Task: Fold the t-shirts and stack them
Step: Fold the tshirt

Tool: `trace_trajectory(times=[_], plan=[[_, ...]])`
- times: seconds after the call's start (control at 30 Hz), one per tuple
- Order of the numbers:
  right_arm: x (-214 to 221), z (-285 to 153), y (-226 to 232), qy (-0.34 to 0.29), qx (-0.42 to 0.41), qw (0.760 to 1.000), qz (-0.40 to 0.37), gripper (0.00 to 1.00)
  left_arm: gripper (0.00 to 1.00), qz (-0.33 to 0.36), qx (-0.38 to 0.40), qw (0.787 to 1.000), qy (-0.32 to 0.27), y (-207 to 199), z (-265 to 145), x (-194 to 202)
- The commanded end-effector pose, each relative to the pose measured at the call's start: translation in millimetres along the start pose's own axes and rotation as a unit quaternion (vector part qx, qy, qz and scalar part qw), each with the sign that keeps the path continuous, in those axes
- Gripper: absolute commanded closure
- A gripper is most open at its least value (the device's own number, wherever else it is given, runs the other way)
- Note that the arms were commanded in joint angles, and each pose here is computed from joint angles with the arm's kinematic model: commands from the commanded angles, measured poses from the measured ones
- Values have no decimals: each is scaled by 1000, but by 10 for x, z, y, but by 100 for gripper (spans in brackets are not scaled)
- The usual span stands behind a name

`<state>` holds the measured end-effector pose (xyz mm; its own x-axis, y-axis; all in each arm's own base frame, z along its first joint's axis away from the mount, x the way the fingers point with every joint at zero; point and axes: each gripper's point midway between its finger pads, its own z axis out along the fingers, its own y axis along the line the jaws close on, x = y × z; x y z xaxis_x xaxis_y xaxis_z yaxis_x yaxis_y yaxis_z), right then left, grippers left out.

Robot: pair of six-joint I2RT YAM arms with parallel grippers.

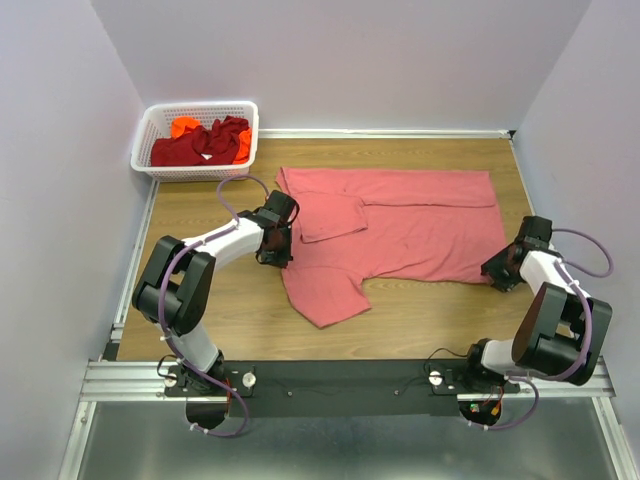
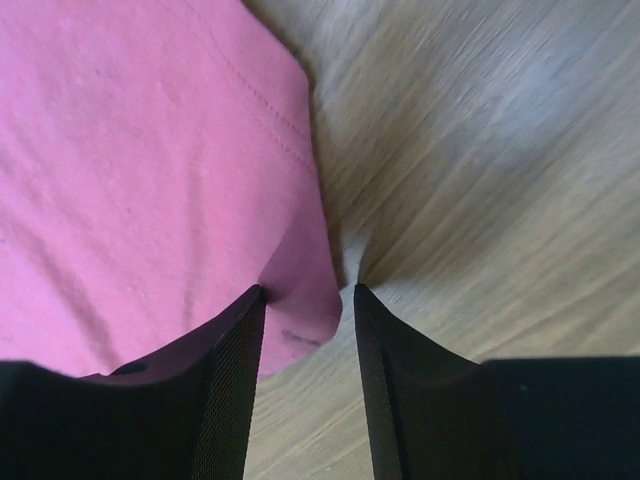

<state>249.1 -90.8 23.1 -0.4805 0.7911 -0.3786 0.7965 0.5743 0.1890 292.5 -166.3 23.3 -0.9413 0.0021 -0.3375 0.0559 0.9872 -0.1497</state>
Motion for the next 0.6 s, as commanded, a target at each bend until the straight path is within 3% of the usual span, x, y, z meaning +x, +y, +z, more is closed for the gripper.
trace_trajectory(times=[0.0, 0.13, 0.17, 0.2, 0.27, 0.3, 0.4, 0.47, 0.57], plan=[[62, 89, 142, 9, -43, 999, 31, 50, 100, 8, -4, 1000, -13, 14, -88, -97], [55, 148, 134, 4, -41, 999, 35, 55, 100, 9, -7, 1000, -13, 49, -82, -91], [6, 146, 136, -2, -39, 999, 27, 60, 100, 11, -6, 1000, -13, 49, -86, -94], [-28, 139, 142, -6, -38, 999, 21, 73, 100, 9, -9, 1000, -14, 69, -90, -102], [-177, 98, 138, -27, -27, 999, 5, 85, 100, 9, -11, 1000, -18, 85, -104, -121], [-256, 56, 171, -35, -29, 999, 4, 86, 100, 9, -12, 1000, -18, 92, -107, -127], [-475, -55, 338, -38, -42, 998, -5, 83, 100, 11, -13, 1000, -19, 105, -114, -134], [-543, -59, 405, -28, -41, 999, -11, 71, 100, 10, -13, 1000, -19, 114, -108, -133], [-710, -91, 613, -38, -56, 997, -30, 62, 100, 10, -12, 1000, -18, 108, -101, -128]])
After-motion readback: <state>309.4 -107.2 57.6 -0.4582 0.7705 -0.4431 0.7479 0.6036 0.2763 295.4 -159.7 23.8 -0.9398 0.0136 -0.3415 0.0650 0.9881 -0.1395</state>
